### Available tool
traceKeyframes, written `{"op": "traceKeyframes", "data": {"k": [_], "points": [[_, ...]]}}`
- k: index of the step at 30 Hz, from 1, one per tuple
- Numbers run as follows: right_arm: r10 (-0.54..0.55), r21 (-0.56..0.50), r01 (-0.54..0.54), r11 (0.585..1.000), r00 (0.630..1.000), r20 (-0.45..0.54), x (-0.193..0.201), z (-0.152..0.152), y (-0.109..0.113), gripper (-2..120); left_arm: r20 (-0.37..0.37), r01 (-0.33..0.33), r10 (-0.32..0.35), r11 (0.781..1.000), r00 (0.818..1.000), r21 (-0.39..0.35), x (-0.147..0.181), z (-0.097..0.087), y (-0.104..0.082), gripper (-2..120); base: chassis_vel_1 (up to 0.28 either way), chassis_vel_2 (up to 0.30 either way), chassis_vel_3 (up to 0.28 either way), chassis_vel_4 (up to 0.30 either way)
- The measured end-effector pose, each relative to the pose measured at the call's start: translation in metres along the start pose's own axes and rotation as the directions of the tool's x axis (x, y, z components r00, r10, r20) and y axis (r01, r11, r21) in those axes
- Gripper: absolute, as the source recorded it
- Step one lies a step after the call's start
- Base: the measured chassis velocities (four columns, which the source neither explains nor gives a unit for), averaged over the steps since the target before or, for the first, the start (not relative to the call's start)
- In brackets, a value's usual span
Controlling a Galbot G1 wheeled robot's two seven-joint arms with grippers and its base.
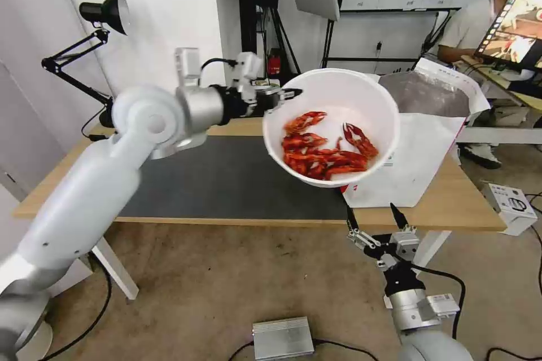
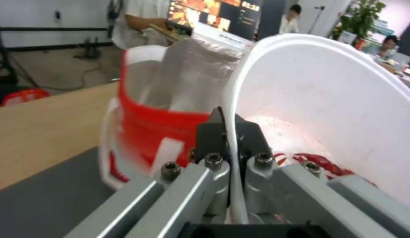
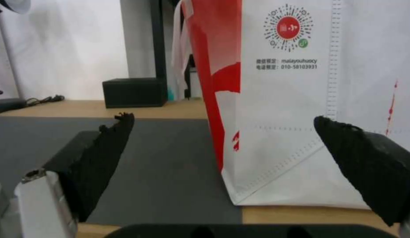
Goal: Pick up the trash from the table and place it into the takeout bag.
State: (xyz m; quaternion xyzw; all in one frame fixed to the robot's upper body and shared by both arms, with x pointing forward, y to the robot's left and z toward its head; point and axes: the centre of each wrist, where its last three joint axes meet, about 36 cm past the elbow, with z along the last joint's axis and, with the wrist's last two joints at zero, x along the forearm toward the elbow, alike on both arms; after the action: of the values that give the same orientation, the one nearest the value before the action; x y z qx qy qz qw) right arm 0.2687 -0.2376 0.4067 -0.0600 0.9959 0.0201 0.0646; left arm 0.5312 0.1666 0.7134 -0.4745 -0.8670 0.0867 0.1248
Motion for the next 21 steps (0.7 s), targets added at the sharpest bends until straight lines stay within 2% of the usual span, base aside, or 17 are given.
{"op": "traceKeyframes", "data": {"k": [10, 21], "points": [[0.000, 0.000, 0.000, 1.000, 1.000, 0.000, 0.000, 0.000, 0.000, 100, -0.012, -0.057, 0.057, 0.998, 0.998, -0.030, -0.071, -0.047, -0.020, 0, 0.000, 0.000, 0.000, 0.000], [0.000, 0.000, 0.000, 1.000, 1.000, 0.000, 0.000, 0.000, 0.000, 100, -0.018, -0.046, 0.045, 0.999, 0.999, -0.015, -0.122, -0.073, -0.032, 0, 0.000, 0.000, 0.000, 0.000]]}}
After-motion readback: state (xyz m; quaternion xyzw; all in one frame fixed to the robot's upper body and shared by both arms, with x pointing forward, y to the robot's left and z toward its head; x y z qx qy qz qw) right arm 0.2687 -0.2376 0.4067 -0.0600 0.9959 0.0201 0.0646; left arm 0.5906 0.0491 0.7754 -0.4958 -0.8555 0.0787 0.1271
